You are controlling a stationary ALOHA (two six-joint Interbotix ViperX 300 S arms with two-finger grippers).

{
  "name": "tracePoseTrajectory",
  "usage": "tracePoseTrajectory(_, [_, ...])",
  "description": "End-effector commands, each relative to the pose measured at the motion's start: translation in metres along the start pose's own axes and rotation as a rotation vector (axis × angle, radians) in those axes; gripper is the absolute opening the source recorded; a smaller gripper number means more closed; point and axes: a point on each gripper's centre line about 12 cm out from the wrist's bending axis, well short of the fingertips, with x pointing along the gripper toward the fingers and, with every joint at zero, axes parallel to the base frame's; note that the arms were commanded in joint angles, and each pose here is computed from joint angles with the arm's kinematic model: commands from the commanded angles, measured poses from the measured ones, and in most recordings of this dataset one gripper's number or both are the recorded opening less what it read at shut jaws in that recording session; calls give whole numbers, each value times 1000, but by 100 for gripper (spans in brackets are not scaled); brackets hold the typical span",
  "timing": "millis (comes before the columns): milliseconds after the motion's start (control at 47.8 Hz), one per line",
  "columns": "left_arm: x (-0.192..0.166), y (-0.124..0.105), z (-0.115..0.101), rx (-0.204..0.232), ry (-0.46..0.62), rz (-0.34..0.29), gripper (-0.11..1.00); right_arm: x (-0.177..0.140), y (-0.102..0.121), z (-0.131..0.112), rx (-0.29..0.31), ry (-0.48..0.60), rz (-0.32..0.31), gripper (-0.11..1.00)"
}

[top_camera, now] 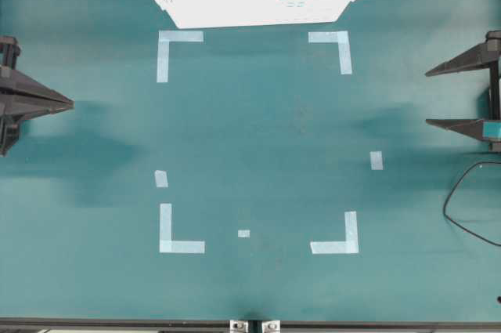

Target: Put the tape in the middle into the white basket.

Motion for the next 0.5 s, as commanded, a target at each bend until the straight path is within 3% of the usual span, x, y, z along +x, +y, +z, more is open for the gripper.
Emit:
tracePoseTrajectory(0, [1, 0, 5, -4, -11, 4, -11, 1, 0, -1, 3, 9, 0, 96])
tracePoseTrajectory(481, [1, 0, 6, -2, -12, 4, -11, 0, 0, -9, 4, 12, 5, 96])
